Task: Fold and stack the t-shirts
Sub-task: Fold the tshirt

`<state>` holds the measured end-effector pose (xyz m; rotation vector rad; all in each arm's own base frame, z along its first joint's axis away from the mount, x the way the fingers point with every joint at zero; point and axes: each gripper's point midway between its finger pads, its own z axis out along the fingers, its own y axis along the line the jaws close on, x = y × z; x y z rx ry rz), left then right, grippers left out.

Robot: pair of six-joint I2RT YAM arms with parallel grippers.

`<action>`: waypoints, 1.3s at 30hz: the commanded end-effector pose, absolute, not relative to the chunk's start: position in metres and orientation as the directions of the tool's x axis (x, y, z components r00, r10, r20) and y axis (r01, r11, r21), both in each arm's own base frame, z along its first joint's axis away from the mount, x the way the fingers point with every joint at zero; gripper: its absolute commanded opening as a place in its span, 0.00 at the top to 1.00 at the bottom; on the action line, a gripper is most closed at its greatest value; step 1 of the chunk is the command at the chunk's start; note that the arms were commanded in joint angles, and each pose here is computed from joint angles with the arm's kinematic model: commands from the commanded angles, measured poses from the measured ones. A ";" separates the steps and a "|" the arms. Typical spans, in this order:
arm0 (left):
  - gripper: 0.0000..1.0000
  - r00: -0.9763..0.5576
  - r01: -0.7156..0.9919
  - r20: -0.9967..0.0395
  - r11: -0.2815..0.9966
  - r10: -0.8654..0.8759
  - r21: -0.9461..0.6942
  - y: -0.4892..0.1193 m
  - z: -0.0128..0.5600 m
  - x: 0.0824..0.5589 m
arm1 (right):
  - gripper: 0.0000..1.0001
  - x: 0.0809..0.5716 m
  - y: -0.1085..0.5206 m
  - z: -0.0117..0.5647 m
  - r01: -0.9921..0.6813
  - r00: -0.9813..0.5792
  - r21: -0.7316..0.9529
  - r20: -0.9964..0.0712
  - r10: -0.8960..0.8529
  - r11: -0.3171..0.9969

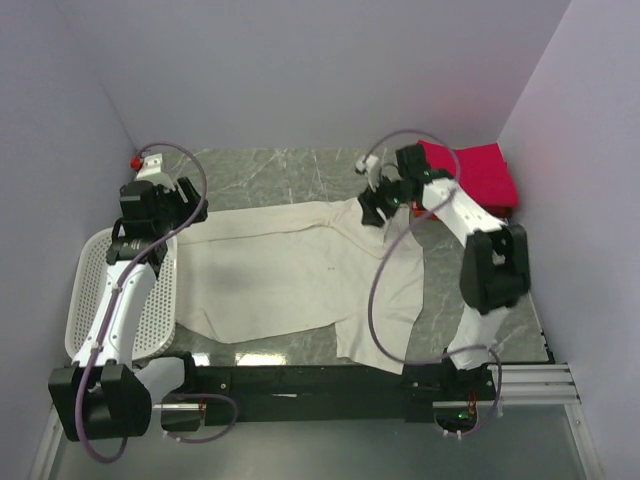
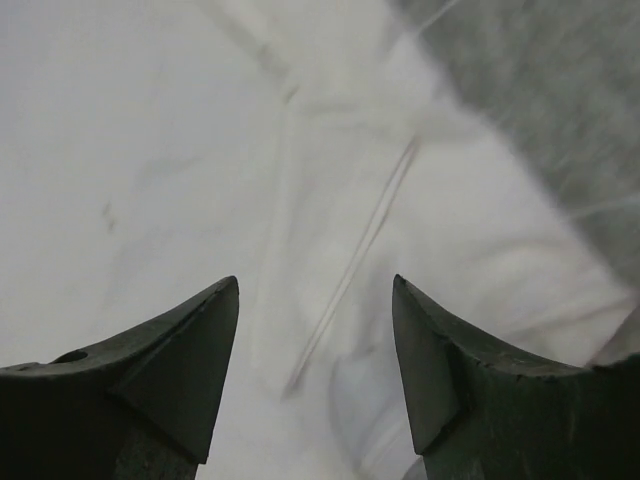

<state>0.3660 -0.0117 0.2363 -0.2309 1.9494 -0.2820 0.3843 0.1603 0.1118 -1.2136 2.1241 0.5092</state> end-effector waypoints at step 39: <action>0.29 -0.352 0.005 -0.913 0.975 -0.208 -0.224 -0.017 0.238 0.341 | 0.78 0.475 0.220 0.042 -0.764 -0.625 0.232 -0.496 -0.603 0.602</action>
